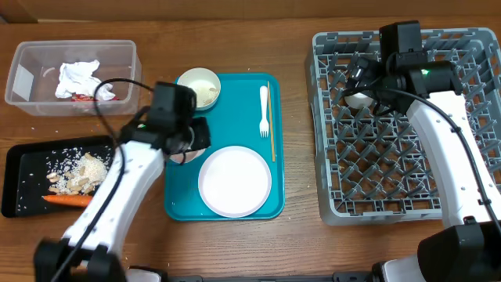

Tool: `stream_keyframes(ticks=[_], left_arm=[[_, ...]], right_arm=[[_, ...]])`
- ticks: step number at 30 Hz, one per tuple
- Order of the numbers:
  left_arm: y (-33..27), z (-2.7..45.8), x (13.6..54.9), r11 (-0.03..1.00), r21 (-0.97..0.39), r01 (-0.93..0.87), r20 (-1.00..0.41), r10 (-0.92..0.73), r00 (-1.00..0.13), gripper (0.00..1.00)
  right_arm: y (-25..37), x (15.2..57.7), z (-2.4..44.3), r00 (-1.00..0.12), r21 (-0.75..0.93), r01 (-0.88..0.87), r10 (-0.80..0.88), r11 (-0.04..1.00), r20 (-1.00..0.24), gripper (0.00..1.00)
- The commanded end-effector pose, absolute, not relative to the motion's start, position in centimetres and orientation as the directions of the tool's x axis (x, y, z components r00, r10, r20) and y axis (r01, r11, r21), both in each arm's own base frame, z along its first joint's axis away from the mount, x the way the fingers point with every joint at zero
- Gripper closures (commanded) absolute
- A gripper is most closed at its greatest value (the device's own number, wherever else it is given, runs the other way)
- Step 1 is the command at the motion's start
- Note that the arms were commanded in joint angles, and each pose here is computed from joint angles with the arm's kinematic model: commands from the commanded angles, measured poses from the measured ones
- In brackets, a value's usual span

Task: Sort waste into correct bins and load items into the dishwasher rack
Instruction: 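Carry the empty pink bowl back and set it on the teal tray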

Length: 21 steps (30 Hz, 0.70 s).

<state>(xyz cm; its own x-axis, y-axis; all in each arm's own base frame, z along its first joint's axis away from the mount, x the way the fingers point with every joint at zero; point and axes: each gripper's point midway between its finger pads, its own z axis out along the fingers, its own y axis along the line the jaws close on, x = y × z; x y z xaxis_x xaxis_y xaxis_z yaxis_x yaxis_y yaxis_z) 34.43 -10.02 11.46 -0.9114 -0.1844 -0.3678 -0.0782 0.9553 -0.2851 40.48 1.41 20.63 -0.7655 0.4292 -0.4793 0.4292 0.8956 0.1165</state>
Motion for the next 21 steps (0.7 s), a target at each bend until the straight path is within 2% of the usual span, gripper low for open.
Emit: stream_keyframes(ticks=[1, 4, 5, 6, 9, 12, 13, 15, 18, 21], left_arm=[[-9.2, 8.8, 35.4, 0.974, -0.191, -0.125, -0.35, -0.187, -0.918, 0.93], [-9.2, 7.4, 35.7, 0.975, -0.179, -0.131, -0.331, -0.185, -0.925, 0.92], [-9.0, 7.3, 35.9, 0.977, -0.166, -0.136, -0.336, -0.185, -0.924, 0.89], [-9.0, 7.3, 35.9, 0.977, -0.164, -0.136, -0.34, -0.185, -0.922, 0.8], [-9.0, 7.9, 36.2, 0.977, -0.168, -0.135, -0.345, -0.187, -0.92, 0.65], [-9.3, 10.7, 37.4, 0.976, -0.175, -0.127, -0.368, -0.185, -0.911, 0.51], [-9.4, 11.9, 37.9, 0.976, -0.181, -0.124, -0.383, -0.186, -0.905, 0.42], [-9.8, 14.2, 39.4, 0.974, -0.201, -0.104, -0.437, -0.184, -0.881, 0.16], [-10.6, 17.3, 42.9, 0.97, -0.237, -0.046, -0.574, -0.178, -0.799, 0.14], [-11.2, 17.8, 44.9, 0.979, -0.197, 0.046, -0.651, -0.095, -0.753, 0.17]], right_arm=[[1.4, 40.6, 20.8, -0.761, 0.119, 0.431, 0.431, 0.895, -0.486, 0.0], [1.4, 40.6, 20.8, -0.761, 0.119, 0.431, 0.431, 0.895, -0.486, 0.0], [1.4, 40.6, 20.8, -0.761, 0.119, 0.431, 0.431, 0.895, -0.486, 0.0], [1.4, 40.6, 20.8, -0.761, 0.119, 0.431, 0.431, 0.895, -0.486, 0.0], [1.4, 40.6, 20.8, -0.761, 0.119, 0.431, 0.431, 0.895, -0.486, 0.0], [1.4, 40.6, 20.8, -0.76, 0.119, 0.431, 0.431, 0.895, -0.486, 0.0], [1.4, 40.6, 20.8, -0.76, 0.119, 0.431, 0.431, 0.895, -0.486, 0.0], [1.4, 40.6, 20.8, -0.761, 0.119, 0.431, 0.431, 0.895, -0.486, 0.0], [1.4, 40.6, 20.8, -0.761, 0.119, 0.431, 0.431, 0.895, -0.486, 0.0], [1.4, 40.6, 20.8, -0.76, 0.119, 0.431, 0.431, 0.894, -0.486, 0.0]])
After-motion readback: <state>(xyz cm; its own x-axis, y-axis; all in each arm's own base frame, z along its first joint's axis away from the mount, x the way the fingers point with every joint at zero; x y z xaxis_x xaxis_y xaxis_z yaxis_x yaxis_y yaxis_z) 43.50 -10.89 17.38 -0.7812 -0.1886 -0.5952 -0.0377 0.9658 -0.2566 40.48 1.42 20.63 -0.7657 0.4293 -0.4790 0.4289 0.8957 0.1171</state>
